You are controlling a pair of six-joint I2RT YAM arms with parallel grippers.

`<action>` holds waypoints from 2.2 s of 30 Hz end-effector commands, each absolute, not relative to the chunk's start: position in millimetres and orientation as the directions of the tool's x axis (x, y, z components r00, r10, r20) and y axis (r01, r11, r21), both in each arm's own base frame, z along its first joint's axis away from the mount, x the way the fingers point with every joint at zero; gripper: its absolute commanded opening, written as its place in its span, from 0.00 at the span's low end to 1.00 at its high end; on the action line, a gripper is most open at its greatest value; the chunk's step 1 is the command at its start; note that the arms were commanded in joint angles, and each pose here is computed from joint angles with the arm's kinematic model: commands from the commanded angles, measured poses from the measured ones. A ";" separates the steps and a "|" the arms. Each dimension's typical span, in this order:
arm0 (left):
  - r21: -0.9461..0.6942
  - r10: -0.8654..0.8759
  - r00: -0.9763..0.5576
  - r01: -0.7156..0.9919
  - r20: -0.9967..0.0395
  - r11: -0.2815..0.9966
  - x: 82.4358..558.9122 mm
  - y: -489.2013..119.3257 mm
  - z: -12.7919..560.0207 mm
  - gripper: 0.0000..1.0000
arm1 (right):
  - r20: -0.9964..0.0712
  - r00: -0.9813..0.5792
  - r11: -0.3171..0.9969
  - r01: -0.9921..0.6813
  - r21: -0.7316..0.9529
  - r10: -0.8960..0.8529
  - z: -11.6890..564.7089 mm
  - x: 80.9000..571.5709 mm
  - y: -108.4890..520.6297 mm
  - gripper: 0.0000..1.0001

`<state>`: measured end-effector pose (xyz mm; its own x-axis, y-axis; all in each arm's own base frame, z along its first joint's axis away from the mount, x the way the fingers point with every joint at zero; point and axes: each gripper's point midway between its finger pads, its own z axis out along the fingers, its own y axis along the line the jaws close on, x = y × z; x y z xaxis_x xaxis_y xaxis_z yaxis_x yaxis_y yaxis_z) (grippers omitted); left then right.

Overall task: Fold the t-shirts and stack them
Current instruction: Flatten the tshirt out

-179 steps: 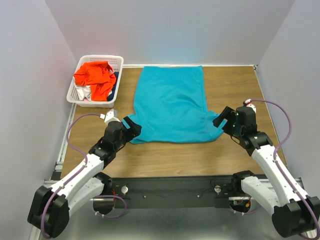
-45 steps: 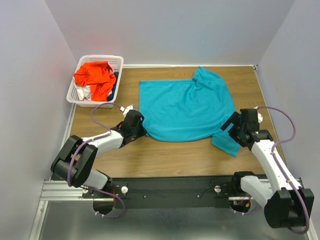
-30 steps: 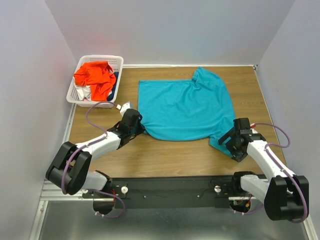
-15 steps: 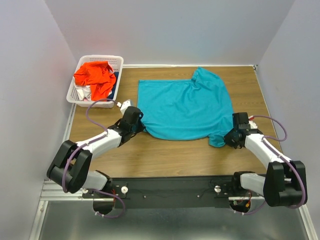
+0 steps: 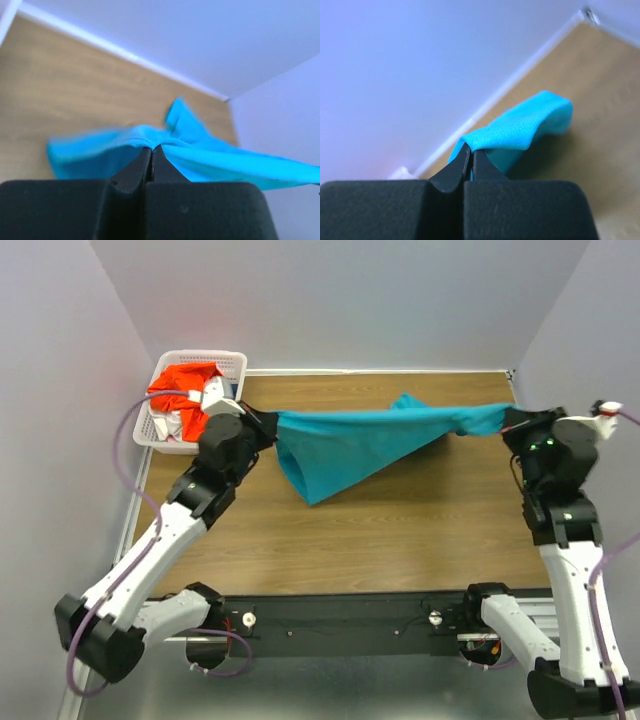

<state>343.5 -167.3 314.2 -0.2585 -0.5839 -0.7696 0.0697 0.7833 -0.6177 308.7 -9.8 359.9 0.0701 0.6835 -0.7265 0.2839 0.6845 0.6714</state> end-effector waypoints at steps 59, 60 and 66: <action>-0.477 -0.288 -0.822 -0.022 -0.492 0.879 285.6 -202.0 34.0 0.74 | -0.672 -0.490 0.824 0.434 0.364 0.555 139.5 369.9 14.4 0.01; -0.478 -0.289 -0.821 -0.022 -0.492 0.878 284.7 -202.5 34.1 0.73 | -0.672 -0.490 0.824 0.435 0.364 0.555 139.6 370.3 14.1 0.01; -0.461 -0.262 -0.839 -0.015 -0.477 0.887 278.9 -206.1 25.8 0.71 | -0.664 -0.501 0.825 0.431 0.364 0.555 136.4 370.4 16.3 0.01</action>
<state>286.7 -201.0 35.8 -0.8125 -0.2804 -0.5112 -0.0182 0.8885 -0.4584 365.3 17.4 133.5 -0.5079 0.5646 -0.6506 0.4423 0.8190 0.3655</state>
